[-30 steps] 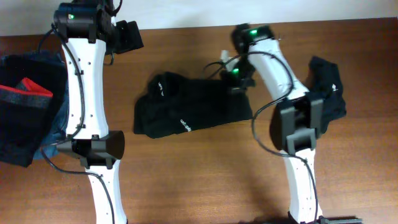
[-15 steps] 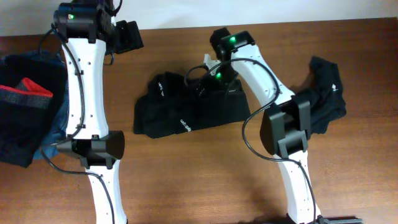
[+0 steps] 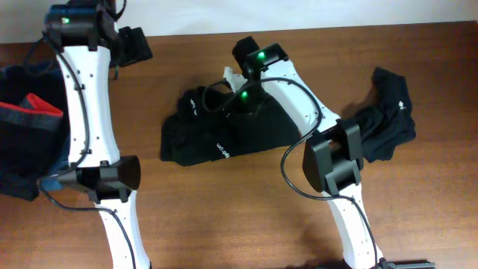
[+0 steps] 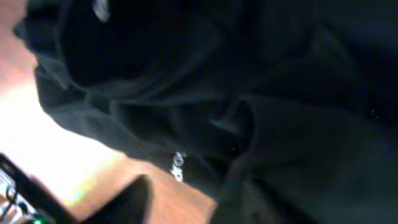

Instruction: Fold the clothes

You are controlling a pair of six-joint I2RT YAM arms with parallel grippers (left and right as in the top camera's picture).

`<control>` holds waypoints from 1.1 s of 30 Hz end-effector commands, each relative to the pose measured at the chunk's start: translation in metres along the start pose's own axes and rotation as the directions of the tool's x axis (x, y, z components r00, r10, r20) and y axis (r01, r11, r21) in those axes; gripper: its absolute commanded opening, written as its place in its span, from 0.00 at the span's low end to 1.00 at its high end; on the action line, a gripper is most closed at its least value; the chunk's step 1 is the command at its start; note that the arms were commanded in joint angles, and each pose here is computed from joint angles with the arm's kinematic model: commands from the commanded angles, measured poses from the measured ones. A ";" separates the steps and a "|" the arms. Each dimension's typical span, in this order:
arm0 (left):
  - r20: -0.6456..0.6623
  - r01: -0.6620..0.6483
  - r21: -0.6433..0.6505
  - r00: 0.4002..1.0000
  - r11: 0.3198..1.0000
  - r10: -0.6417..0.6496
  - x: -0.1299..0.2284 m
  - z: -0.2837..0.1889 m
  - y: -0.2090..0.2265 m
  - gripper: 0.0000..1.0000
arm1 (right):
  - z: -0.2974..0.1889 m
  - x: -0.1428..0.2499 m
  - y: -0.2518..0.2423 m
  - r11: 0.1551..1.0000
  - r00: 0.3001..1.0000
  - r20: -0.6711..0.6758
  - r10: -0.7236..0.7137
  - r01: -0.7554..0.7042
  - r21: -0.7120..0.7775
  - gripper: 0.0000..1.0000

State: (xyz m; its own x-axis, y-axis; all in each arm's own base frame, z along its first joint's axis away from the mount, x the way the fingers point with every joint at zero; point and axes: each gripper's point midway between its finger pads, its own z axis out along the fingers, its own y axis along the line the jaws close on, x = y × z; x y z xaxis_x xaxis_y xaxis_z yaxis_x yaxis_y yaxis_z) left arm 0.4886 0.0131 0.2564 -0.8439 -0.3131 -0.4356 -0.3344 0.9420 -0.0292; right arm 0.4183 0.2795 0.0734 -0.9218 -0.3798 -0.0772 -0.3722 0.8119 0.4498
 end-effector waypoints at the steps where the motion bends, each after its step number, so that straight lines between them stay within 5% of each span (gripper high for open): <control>1: -0.019 0.005 -0.013 1.000 1.000 -0.005 0.002 0.007 0.002 0.99 | -0.006 -0.012 0.004 1.000 0.998 0.049 -0.024 0.025 -0.012 0.29; 7: -0.127 -0.017 0.090 0.991 0.996 0.029 0.019 0.034 -0.020 0.99 | -0.040 -0.023 0.014 0.997 0.992 0.104 -0.069 0.073 -0.037 0.65; 17: -0.314 -0.039 0.213 0.943 0.976 0.106 0.055 0.084 -0.046 0.98 | -0.106 -0.015 -0.024 1.000 0.990 0.138 0.009 -0.013 0.026 0.83; 25: -0.565 -0.027 0.265 0.805 0.964 0.179 0.124 0.124 -0.047 0.98 | -0.145 0.009 -0.105 0.985 0.977 0.142 0.162 -0.169 0.037 0.91; 33: -0.652 0.021 0.323 0.730 0.946 0.206 0.159 0.147 -0.054 0.95 | -0.156 0.017 -0.135 0.976 0.973 0.147 0.175 -0.191 0.102 0.97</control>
State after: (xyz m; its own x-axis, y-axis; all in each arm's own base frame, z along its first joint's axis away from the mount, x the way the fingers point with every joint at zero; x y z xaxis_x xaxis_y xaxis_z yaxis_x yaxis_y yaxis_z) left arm 0.4348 -0.0558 0.0696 -0.9563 -0.1607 0.2444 -0.2197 0.9462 -0.2374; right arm 0.4668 0.1000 0.1452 -0.9861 -0.1350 -0.0967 -0.1630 0.8992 0.4062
